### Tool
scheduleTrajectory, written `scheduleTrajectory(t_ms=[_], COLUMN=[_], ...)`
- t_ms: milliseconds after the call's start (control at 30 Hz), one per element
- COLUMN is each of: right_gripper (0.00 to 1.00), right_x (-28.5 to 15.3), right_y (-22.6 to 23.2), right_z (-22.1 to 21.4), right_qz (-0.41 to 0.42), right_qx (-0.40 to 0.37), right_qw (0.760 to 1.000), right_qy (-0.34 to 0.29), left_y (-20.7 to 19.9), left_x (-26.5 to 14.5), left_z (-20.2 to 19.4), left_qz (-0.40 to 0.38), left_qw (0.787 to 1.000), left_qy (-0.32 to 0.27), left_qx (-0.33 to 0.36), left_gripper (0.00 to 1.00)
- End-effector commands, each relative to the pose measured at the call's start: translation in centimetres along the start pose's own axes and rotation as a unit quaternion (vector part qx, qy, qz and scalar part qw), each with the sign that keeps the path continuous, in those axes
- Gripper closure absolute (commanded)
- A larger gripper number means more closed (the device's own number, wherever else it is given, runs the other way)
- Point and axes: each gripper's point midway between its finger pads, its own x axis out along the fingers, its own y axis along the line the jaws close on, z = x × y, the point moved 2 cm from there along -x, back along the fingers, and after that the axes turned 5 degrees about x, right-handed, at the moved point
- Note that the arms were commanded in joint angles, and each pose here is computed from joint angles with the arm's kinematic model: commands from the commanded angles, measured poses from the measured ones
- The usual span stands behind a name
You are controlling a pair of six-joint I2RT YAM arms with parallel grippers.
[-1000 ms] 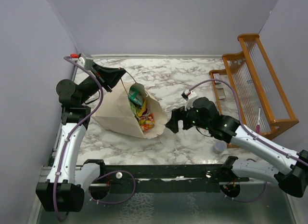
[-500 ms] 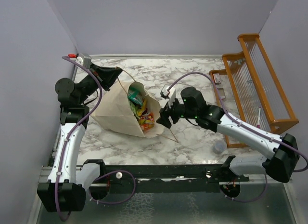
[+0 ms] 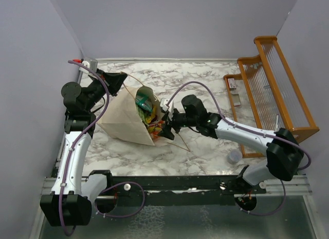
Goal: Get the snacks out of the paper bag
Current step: Take out the snack from the paper bag.
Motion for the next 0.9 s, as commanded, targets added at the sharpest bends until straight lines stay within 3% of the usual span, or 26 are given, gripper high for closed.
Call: scheduleTrajectory(t_ms=[0,167,233,333,467,867], right_gripper=[0.23,0.28,0.42,0.71,0.95,0.99], right_x=[1.8,2.8,2.9,2.4,1.2,-4.2], right_y=[0.2,-0.6,-0.9,-1.0,-0.6,-2.0], right_z=[-1.1,-2.6,-2.1,0.1,2.8,10.4], right_qz=[0.019,-0.001,-0.012,-0.020,-0.021,-0.123], right_qx=[0.007,0.040,0.049,0.055,0.060,0.110], right_qw=[1.000,0.999,0.998,0.998,0.997,0.973], right_qy=[0.003,0.020,0.021,-0.010,-0.050,-0.160], left_y=[1.7,2.0,2.2,2.4,2.5,2.4], left_x=[-0.2,-0.2,-0.1,-0.2,-0.5,-1.2], left_z=[-0.1,-0.3,-0.4,-0.4,-0.3,0.3], left_qz=[0.045,0.049,0.051,0.057,0.068,0.076], left_qw=[0.999,0.999,0.999,0.998,0.998,0.996], left_qy=[-0.006,-0.005,-0.004,-0.005,-0.010,-0.027], left_qx=[0.009,0.000,-0.004,-0.004,0.006,0.032], left_gripper=[1.00,1.00,1.00,1.00,1.00,1.00])
